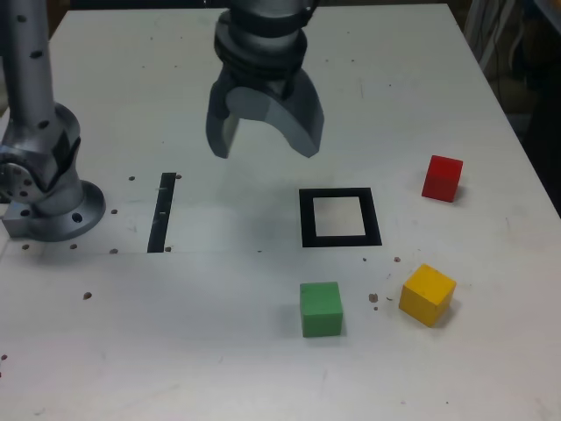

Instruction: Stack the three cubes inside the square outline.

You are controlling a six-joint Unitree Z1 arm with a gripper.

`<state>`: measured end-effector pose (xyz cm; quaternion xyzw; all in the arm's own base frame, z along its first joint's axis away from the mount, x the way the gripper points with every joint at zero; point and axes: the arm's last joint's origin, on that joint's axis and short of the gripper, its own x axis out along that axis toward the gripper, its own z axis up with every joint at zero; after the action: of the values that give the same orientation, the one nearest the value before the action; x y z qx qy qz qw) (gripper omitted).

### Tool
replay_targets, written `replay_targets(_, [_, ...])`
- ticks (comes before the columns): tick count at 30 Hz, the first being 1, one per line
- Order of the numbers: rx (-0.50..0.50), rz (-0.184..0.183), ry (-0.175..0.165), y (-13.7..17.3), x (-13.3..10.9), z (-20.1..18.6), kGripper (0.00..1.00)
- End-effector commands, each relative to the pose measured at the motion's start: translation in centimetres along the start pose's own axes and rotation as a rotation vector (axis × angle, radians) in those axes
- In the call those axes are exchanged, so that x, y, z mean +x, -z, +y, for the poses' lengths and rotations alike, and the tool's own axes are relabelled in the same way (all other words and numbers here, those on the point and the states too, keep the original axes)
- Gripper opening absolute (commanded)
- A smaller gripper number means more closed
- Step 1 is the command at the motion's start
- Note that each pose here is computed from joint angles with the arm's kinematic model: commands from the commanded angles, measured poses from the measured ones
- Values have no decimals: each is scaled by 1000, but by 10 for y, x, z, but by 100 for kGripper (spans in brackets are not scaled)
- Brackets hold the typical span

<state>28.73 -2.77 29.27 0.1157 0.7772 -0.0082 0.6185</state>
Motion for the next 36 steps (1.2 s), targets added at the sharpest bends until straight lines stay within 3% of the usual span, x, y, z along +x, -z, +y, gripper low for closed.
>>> replay_targets(1, [-15,-232,-29,-30,-58,10,97])
replay_targets(6, [29,-233,-65,-71,-63,14,96])
replay_targets(13, [75,-298,-87,-118,-69,19,96])
replay_targets(17, [98,-307,-107,-138,-67,23,97])
replay_targets(22, [102,-298,-136,-153,-62,29,97])
replay_targets(29, [99,-282,-128,-166,-51,37,97])
replay_targets(36, [117,-213,-110,-185,-24,34,96])
